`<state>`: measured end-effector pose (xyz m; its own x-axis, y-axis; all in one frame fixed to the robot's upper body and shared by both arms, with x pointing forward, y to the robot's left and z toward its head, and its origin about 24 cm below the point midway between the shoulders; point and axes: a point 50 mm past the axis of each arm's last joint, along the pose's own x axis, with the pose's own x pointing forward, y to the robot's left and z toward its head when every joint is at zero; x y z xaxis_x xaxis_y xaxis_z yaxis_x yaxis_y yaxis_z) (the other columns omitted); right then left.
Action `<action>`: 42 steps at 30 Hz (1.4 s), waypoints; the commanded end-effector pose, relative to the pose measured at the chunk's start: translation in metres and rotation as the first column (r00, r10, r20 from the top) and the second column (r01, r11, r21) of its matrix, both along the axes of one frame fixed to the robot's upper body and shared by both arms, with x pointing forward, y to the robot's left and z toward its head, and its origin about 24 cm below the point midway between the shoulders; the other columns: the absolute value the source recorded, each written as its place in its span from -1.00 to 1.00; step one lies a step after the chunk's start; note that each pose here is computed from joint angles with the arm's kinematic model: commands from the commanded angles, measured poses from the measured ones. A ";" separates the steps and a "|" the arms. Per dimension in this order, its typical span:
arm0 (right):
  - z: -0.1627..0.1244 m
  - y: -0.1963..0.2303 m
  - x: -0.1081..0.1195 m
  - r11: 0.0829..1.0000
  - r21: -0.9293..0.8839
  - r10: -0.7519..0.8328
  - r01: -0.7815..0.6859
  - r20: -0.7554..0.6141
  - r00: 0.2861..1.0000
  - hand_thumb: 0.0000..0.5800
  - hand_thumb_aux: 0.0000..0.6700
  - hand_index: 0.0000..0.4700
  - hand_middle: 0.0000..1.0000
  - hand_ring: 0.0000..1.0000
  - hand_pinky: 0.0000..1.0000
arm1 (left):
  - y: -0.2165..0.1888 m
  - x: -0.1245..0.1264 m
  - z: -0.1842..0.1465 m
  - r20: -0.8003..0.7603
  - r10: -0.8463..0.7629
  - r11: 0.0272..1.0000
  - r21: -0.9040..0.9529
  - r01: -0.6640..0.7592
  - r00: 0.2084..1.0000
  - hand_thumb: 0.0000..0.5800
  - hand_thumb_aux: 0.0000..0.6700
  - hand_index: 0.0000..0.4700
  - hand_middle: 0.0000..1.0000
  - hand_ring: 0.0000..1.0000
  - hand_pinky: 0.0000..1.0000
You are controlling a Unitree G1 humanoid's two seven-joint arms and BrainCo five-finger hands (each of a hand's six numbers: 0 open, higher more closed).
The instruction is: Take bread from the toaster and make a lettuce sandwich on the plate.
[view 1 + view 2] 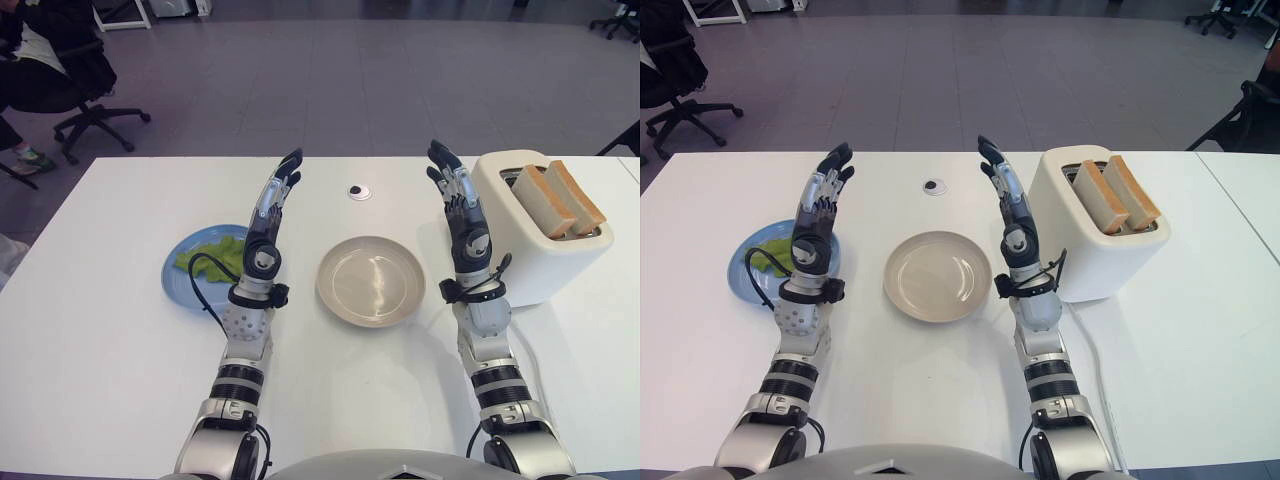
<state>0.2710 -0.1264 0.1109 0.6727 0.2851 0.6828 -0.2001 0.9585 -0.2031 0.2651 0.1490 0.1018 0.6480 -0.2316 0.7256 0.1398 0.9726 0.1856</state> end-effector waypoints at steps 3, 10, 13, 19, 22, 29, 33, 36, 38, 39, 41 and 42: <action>0.006 0.001 0.004 1.000 -0.015 -0.005 0.005 0.022 1.000 -1.00 -1.00 -1.00 -1.00 -1.00 -1.00 | 0.000 0.002 -0.001 -0.007 0.020 1.000 0.000 -0.020 1.000 -1.00 -1.00 -1.00 -1.00 -1.00 -1.00; 0.006 0.000 0.005 0.999 -0.033 -0.012 0.013 0.027 1.000 -1.00 -1.00 -1.00 -1.00 -1.00 -1.00 | -0.001 0.002 -0.001 -0.003 0.014 1.000 0.015 -0.014 1.000 -1.00 -1.00 -1.00 -1.00 -1.00 -1.00; 0.006 0.000 0.005 0.999 -0.046 -0.016 0.017 0.030 0.999 -1.00 -1.00 -1.00 -1.00 -1.00 -1.00 | -0.002 0.002 -0.001 -0.002 0.010 1.000 0.019 -0.009 1.000 -1.00 -1.00 -1.00 -1.00 -1.00 -1.00; 0.010 -0.002 0.002 0.997 -0.067 -0.028 0.032 0.060 0.998 -1.00 -1.00 -1.00 -1.00 -1.00 -1.00 | -0.002 0.002 0.000 0.003 0.009 1.000 0.022 -0.009 1.000 -1.00 -1.00 -1.00 -1.00 -1.00 -1.00; 0.035 -0.019 -0.009 0.993 -0.077 -0.080 0.095 0.174 0.981 -1.00 -1.00 -1.00 -1.00 -1.00 -1.00 | -0.001 0.003 0.000 0.004 0.010 1.000 0.025 -0.010 1.000 -1.00 -1.00 -1.00 -1.00 -1.00 -1.00; 0.074 -0.103 -0.018 0.827 -0.199 -0.456 0.525 0.310 0.835 -1.00 -1.00 -1.00 -1.00 -1.00 -1.00 | 0.001 0.003 0.000 0.002 0.012 1.000 0.022 -0.012 1.000 -1.00 -1.00 -1.00 -1.00 -1.00 -1.00; 0.066 -0.166 -0.016 0.535 -0.422 -0.684 0.732 0.293 0.668 -1.00 -1.00 -1.00 -1.00 -1.00 -1.00 | 0.004 0.000 -0.002 0.003 0.023 0.999 0.024 -0.023 1.000 -1.00 -1.00 -1.00 -1.00 -1.00 -1.00; 0.050 -0.203 -0.020 0.356 -0.598 -0.767 0.718 0.251 0.590 -1.00 -1.00 -1.00 -1.00 -1.00 -1.00 | 0.004 -0.001 -0.003 0.001 0.019 0.999 0.026 -0.019 1.000 -1.00 -1.00 -1.00 -1.00 -1.00 -1.00; 0.034 -0.212 -0.019 0.315 -0.701 -0.774 0.640 0.201 0.601 -1.00 -1.00 -1.00 -1.00 -1.00 -1.00 | 0.004 -0.001 -0.003 0.002 0.018 0.999 0.027 -0.018 1.000 -1.00 -1.00 -1.00 -1.00 -1.00 -1.00; 0.026 -0.216 -0.019 0.299 -0.745 -0.775 0.596 0.174 0.607 -1.00 -1.00 -1.00 -1.00 -1.00 -1.00 | 0.004 -0.001 -0.003 0.002 0.017 0.999 0.027 -0.017 1.000 -1.00 -1.00 -1.00 -1.00 -1.00 -1.00; 0.009 -0.220 -0.020 0.285 -0.810 -0.777 0.513 0.118 0.618 -1.00 -1.00 -1.00 -1.00 -1.00 -1.00 | 0.003 -0.002 -0.004 0.002 0.015 0.999 0.028 -0.015 1.000 -1.00 -1.00 -1.00 -1.00 -1.00 -1.00; 0.002 -0.222 -0.021 0.282 -0.832 -0.778 0.478 0.093 0.621 -1.00 -1.00 -1.00 -1.00 -1.00 -1.00 | 0.004 -0.002 -0.004 0.002 0.015 0.999 0.029 -0.015 1.000 -1.00 -1.00 -1.00 -1.00 -1.00 -1.00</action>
<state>0.2519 -0.3442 0.1248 0.9560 -0.0634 0.2865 0.2909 0.3317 -0.8974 0.2643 0.1520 0.1007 0.6428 -0.2360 0.7288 0.1199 0.9706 0.2086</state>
